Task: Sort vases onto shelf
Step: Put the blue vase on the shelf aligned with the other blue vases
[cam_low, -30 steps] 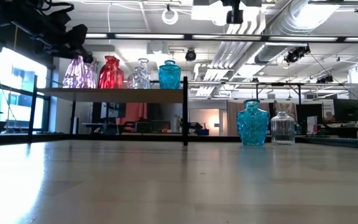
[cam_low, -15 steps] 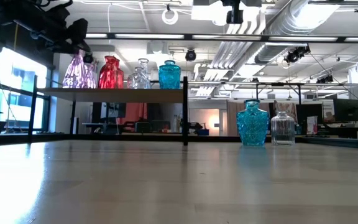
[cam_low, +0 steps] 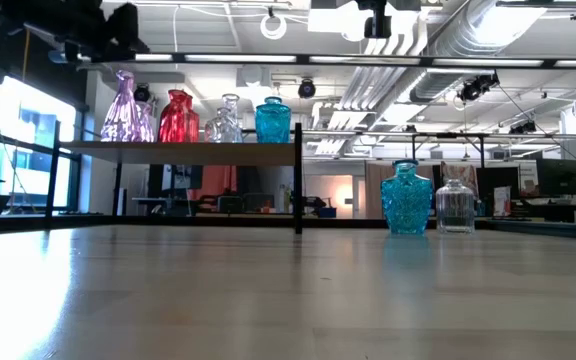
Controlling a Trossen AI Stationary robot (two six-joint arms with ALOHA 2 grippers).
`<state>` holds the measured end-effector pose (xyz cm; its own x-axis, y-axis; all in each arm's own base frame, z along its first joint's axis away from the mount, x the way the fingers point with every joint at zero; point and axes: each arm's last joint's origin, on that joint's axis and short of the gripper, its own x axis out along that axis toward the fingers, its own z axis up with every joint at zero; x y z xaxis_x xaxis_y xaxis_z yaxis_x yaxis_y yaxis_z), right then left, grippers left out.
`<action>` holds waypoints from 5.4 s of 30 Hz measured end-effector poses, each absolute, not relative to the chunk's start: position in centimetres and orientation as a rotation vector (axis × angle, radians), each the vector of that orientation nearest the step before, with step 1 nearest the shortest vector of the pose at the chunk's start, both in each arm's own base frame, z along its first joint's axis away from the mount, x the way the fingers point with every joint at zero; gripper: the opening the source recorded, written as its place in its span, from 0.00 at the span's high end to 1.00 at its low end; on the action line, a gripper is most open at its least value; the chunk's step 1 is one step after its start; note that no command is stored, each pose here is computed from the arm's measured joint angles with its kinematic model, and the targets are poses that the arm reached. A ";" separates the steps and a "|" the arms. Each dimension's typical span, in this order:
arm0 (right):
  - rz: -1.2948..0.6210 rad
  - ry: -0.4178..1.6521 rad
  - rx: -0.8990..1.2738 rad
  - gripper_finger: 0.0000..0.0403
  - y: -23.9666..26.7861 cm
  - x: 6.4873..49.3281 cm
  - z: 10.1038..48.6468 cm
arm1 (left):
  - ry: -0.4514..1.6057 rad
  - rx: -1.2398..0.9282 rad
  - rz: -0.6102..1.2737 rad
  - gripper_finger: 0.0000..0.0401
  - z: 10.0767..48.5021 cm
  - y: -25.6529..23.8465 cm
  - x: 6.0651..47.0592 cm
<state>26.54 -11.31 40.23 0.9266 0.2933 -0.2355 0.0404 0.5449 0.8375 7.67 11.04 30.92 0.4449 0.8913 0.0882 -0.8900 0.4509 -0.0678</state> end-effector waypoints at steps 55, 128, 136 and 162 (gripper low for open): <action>-0.263 0.216 0.889 0.71 -12.6 26.6 40.2 | -0.066 0.155 0.366 0.54 40.1 8.0 8.0; -0.980 0.834 0.936 0.71 -17.1 20.5 29.8 | -0.019 0.051 0.376 0.54 39.6 11.0 10.2; -1.012 0.901 0.947 0.71 -17.5 21.5 27.6 | -0.019 0.051 0.376 0.54 39.6 11.0 10.2; -1.043 1.018 0.978 0.97 -18.6 23.1 24.4 | -0.018 0.050 0.376 0.54 39.6 11.0 10.2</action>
<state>23.05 -18.64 24.37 0.1839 -0.2013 -0.9621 0.9666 0.2147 0.1398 10.21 10.98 39.56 0.9299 0.3667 0.0269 -0.3676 0.9288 0.0459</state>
